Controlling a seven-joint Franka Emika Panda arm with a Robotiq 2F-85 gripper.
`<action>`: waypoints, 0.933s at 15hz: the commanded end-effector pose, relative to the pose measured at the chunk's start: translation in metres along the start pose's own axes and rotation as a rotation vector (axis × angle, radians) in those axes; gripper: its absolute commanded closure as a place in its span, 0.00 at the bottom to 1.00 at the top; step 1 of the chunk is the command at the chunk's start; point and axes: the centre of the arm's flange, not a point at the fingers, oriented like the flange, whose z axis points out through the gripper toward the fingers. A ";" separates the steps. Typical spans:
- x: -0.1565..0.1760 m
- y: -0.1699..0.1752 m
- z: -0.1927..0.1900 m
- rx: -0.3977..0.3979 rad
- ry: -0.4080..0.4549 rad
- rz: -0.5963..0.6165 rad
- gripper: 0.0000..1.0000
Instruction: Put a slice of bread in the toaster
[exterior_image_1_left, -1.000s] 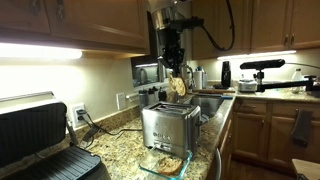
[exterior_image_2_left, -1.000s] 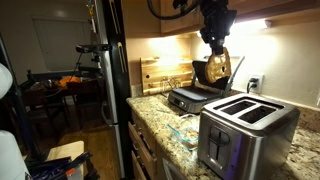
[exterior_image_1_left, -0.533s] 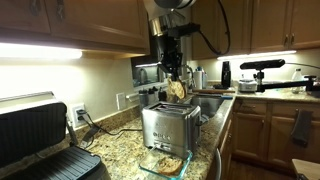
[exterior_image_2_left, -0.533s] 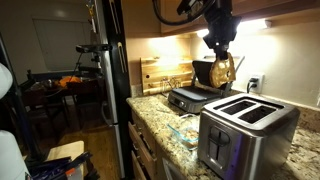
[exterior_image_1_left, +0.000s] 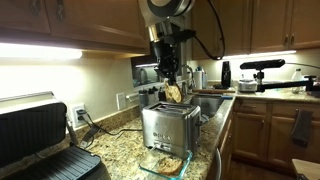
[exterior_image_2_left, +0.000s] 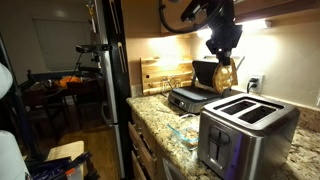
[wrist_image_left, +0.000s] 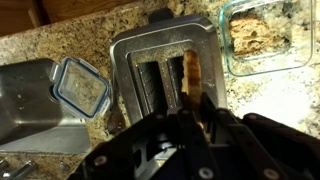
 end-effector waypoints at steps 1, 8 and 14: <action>0.007 -0.001 0.004 -0.011 0.020 -0.001 0.96; 0.018 -0.005 0.012 -0.001 0.002 -0.033 0.96; 0.028 -0.003 0.012 0.014 -0.004 -0.085 0.96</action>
